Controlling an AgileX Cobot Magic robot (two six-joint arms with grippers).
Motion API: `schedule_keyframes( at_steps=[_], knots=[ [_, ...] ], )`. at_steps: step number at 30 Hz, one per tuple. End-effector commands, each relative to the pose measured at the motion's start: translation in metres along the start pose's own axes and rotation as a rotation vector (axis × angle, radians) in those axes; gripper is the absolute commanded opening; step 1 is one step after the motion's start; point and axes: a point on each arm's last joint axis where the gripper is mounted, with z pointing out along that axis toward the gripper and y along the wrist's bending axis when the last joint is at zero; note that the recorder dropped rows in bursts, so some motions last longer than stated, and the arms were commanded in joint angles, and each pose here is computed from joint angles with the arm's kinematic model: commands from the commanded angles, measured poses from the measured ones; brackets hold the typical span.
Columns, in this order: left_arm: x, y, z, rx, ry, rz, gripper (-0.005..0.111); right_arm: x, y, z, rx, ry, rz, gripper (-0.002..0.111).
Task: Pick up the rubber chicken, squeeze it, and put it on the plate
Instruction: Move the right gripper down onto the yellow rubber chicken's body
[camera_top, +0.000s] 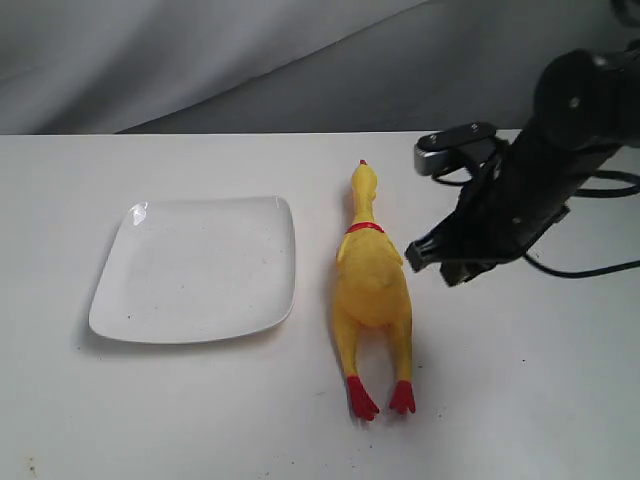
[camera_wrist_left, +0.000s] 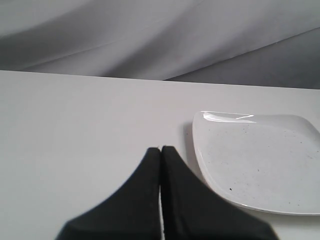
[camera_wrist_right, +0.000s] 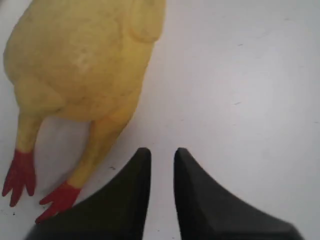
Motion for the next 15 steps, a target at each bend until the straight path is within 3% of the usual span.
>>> schedule_keyframes(
  at_steps=[1,5,15],
  knots=[
    [0.001,0.0,0.0,0.001,-0.003,-0.012,0.001,-0.001,0.025,0.016,-0.027,0.053,-0.098,0.04],
    [0.001,0.0,0.0,0.001,-0.003,-0.012,0.001,0.001,0.043,0.026,-0.039,0.078,-0.148,0.053],
    [0.001,0.0,0.0,0.001,-0.003,-0.012,0.001,-0.001,0.051,0.063,0.01,0.091,-0.16,0.053]
  ],
)
